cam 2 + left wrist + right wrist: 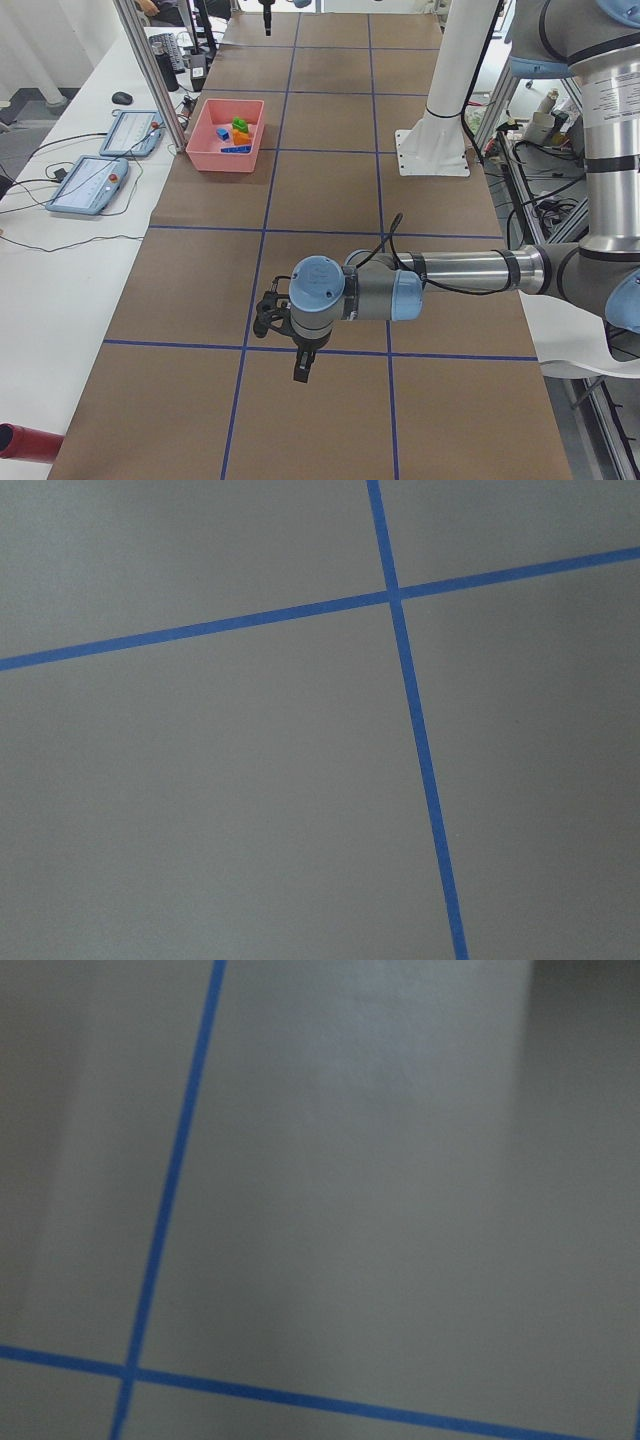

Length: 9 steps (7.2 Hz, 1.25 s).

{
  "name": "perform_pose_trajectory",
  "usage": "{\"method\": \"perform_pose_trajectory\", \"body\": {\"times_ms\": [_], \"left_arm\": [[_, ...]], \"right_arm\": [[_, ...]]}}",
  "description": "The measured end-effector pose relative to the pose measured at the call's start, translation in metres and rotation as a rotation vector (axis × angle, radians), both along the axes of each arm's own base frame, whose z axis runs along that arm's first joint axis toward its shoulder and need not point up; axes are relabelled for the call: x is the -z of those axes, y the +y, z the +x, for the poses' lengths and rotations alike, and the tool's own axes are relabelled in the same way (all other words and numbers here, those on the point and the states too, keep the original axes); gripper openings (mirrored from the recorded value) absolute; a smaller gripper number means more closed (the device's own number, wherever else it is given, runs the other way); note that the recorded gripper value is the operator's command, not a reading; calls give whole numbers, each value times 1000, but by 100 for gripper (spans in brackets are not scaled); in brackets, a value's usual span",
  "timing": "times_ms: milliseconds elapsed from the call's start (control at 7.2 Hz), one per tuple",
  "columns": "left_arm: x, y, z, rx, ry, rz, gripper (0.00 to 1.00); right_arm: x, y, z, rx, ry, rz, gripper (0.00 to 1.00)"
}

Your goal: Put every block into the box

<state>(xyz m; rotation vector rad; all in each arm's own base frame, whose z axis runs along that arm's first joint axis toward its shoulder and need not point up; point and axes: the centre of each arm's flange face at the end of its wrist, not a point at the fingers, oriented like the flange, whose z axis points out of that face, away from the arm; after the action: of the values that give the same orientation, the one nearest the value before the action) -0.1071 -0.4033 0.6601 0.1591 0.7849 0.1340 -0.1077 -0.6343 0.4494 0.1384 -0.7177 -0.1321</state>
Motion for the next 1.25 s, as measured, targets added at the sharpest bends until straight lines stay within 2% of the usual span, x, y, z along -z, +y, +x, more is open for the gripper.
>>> {"method": "perform_pose_trajectory", "body": {"times_ms": [278,556,694,972,1250], "left_arm": [[-1,1,0,0,1,-3,100],[-3,4,0,0,1,-6,100],[-4,6,0,0,1,-8,100],[-4,8,0,1,1,-4,100],[-1,4,0,2,1,2,100]], "right_arm": [[-68,75,59,41,30,8,100],[-111,145,113,17,47,-25,100],[-126,168,127,7,50,-49,100],[-143,188,135,-4,50,-83,100],[-148,192,136,-8,49,-95,100]]}}
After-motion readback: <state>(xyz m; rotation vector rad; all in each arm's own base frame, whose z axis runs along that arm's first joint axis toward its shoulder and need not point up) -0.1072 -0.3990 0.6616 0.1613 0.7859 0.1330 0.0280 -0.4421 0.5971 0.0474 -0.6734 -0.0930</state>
